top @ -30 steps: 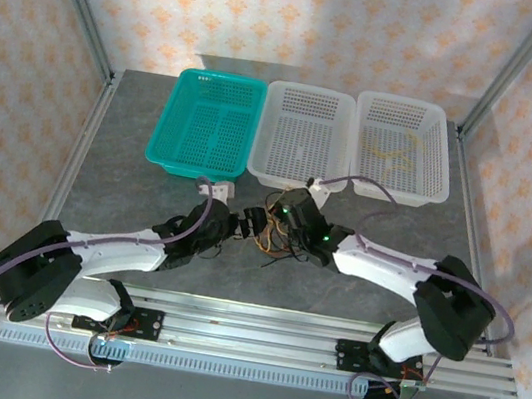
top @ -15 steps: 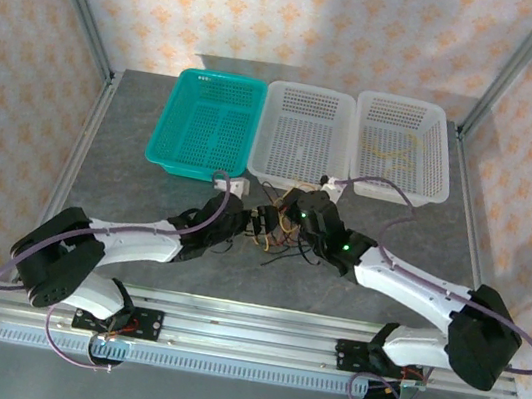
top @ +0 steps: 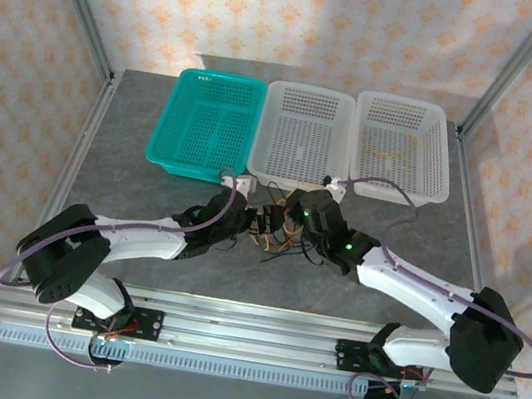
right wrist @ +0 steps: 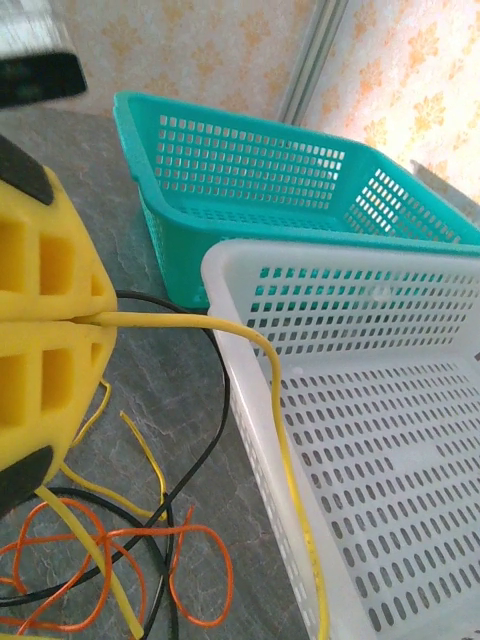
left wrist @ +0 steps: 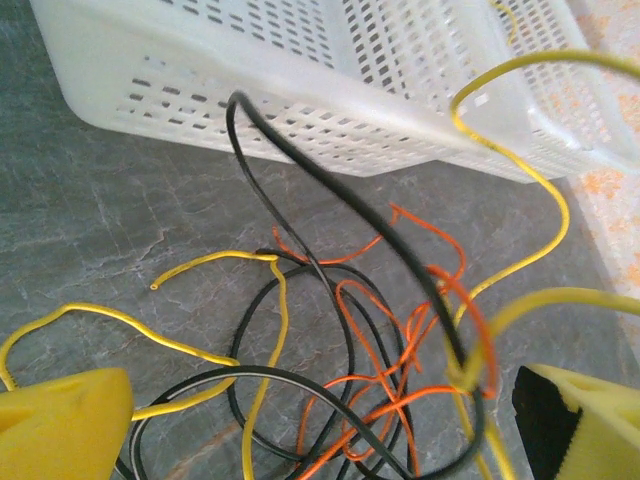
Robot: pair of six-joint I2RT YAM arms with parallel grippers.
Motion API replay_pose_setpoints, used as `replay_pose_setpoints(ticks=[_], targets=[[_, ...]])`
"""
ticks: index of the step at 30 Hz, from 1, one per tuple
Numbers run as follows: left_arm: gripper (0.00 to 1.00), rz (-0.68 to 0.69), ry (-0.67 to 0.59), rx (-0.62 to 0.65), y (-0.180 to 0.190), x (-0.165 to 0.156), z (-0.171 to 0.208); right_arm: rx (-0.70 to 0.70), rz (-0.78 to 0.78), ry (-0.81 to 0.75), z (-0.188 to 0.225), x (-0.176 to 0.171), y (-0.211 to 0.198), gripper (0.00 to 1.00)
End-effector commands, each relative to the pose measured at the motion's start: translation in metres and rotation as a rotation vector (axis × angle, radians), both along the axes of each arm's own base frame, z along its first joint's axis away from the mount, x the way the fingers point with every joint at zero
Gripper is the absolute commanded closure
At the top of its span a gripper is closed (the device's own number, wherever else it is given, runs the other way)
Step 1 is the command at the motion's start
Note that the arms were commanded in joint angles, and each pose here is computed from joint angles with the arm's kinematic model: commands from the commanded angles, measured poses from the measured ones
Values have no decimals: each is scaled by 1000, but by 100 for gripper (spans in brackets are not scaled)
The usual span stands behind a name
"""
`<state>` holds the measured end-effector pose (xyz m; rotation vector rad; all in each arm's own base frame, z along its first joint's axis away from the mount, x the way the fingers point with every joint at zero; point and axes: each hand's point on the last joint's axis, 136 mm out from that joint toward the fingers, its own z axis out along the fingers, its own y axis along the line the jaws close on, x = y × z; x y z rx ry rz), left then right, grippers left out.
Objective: Untangle the cables
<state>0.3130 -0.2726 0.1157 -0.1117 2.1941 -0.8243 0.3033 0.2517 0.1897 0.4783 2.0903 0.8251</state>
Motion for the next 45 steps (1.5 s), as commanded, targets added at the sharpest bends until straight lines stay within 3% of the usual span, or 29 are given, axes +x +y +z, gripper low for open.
replay_pose_setpoints(ticks=[1, 10, 30, 35, 45], targets=[[1, 8, -47, -45, -10, 16, 18, 47, -6, -27, 22, 2, -2, 100], [2, 35, -19, 1, -11, 25, 4, 71, -22, -36, 29, 1, -10, 100], [2, 70, 64, 91, 11, 10, -42, 109, -84, -109, 70, 1, -42, 100], [2, 44, 28, 81, 10, 8, -30, 99, -88, -101, 65, 1, -43, 100], [2, -7, -161, 50, 23, -6, 38, 30, -30, -75, 63, 6, -34, 100]])
